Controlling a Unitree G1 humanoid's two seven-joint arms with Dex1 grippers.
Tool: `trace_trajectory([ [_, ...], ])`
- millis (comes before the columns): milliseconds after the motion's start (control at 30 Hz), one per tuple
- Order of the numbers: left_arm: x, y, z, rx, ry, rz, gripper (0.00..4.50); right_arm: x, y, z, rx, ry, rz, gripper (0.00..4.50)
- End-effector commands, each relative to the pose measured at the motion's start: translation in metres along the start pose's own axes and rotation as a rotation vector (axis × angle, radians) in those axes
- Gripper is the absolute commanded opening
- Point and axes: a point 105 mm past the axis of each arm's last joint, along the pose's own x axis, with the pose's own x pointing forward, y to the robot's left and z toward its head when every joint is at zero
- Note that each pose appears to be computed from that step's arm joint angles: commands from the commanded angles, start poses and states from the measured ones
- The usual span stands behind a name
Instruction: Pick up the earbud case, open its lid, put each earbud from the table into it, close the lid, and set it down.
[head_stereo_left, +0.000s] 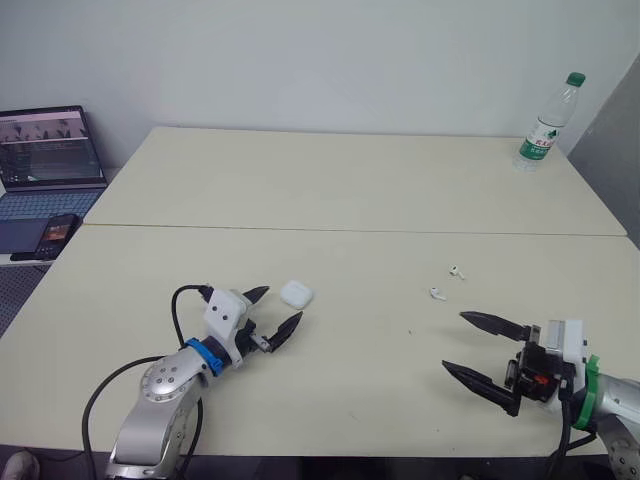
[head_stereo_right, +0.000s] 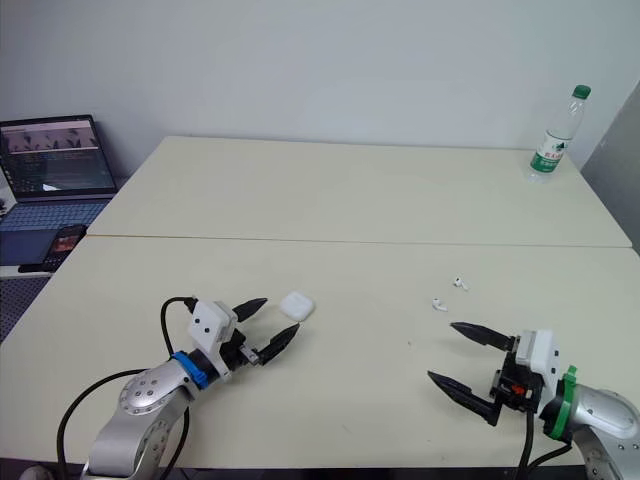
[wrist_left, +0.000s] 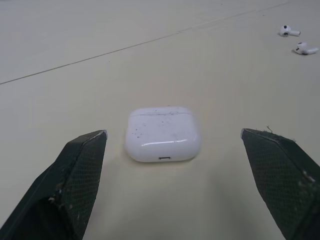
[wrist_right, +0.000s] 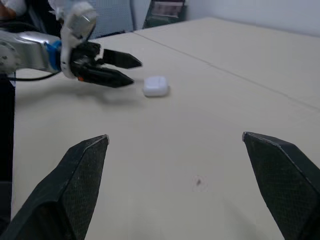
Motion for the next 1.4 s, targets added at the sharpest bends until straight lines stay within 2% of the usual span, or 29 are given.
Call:
trace_trajectory([
  [33,0.013,-0.002,-0.002,0.017,-0.001,0.049,4.5,0.007,0.004,0.016,-0.04,-0.042,0.015,4.49],
  [467,0.029,-0.006,-0.014,0.07,0.099,0.044,4.5,0.0,0.002,0.016,-0.053,-0.024,-0.029,4.49],
  [633,0.023,-0.005,-0.017,0.065,0.112,0.061,2.94,0.0,0.001,0.016,-0.053,-0.025,-0.035,4.5],
  [667,0.023,-0.004,-0.017,0.064,0.115,0.064,2.74,0.0,0.001,0.015,-0.053,-0.024,-0.037,4.5],
  [733,0.023,-0.005,-0.017,0.062,0.111,0.062,2.74,0.0,0.0,0.015,-0.054,-0.022,-0.039,4.5],
  [867,0.026,-0.013,-0.004,0.071,0.045,0.003,2.74,0.003,-0.006,0.014,-0.004,0.001,-0.087,4.5],
  [1033,0.041,-0.035,0.033,0.045,-0.134,-0.134,2.74,0.023,-0.02,0.023,0.154,0.016,-0.213,4.5],
  [1133,0.056,-0.05,0.055,-0.023,-0.235,-0.196,2.74,0.043,-0.017,0.036,0.313,-0.05,-0.201,4.5],
  [1233,0.069,-0.064,0.073,-0.072,-0.313,-0.24,2.74,0.062,-0.011,0.034,0.471,-0.004,-0.194,4.5],
  [1400,0.083,-0.083,0.09,-0.11,-0.391,-0.294,2.74,0.089,-0.002,0.046,0.704,-0.022,-0.161,4.5],
])
